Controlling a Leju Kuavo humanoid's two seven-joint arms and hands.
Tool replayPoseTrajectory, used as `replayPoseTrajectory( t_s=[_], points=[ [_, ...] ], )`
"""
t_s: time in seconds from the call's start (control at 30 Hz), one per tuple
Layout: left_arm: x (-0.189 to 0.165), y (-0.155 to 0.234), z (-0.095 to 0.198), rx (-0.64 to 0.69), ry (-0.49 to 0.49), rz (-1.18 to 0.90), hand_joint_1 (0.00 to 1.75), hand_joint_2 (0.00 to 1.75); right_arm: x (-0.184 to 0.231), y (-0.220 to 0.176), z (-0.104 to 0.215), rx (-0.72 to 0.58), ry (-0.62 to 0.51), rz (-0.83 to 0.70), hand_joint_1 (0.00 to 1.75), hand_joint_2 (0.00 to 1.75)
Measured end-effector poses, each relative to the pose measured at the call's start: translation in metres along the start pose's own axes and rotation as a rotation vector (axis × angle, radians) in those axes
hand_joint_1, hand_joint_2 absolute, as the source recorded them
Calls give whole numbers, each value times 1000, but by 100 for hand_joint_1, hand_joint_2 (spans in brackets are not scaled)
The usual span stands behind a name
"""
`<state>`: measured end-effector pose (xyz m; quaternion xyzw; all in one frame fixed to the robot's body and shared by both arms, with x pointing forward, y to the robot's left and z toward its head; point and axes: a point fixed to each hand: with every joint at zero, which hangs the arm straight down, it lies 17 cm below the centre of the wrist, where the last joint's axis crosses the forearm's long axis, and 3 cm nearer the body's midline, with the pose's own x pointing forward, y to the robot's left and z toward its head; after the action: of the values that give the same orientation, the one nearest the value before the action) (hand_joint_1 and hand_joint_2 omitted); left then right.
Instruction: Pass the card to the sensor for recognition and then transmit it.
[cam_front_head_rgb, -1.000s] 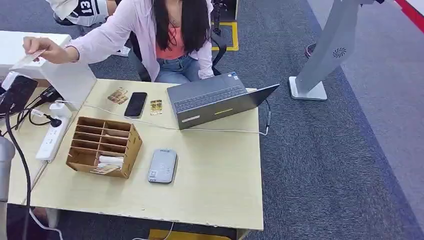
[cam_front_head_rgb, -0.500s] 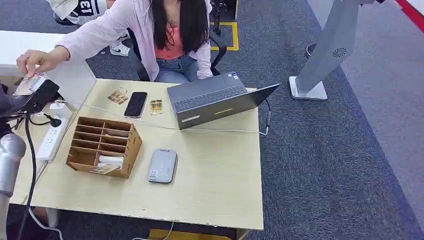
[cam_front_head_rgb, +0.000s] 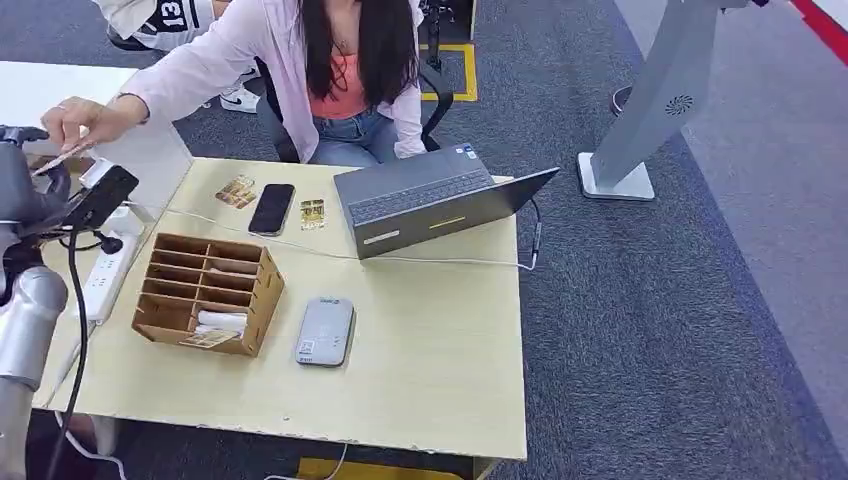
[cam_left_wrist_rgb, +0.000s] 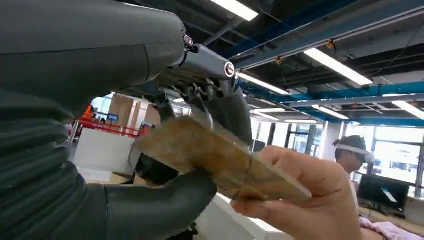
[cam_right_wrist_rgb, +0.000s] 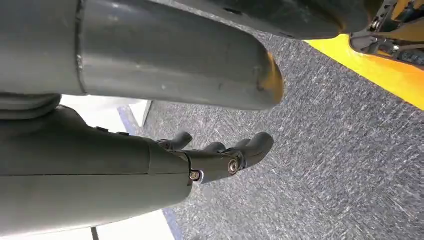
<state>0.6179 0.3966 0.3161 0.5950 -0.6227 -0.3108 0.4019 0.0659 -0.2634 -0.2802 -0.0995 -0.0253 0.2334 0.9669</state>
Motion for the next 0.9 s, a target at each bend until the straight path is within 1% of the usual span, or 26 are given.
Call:
replayPoseTrajectory(
  t_s=[0.47,0.6,0.67,0.77,0.9],
  points=[
    [11,-14,9,-26,-14,30,175,175,0,0,0,0,-4,1,0,0],
    [16,-26,19,-50,-26,50,175,175,1,0,0,0,-7,-3,0,0],
    [24,-34,28,-63,-41,63,175,175,1,0,0,0,-7,-9,0,0],
    [46,-45,43,-76,-85,84,175,175,1,-1,0,-4,-4,-18,0,0],
    [91,-54,64,-84,-153,121,175,175,1,-2,0,-10,-3,-26,0,0]
  ],
)
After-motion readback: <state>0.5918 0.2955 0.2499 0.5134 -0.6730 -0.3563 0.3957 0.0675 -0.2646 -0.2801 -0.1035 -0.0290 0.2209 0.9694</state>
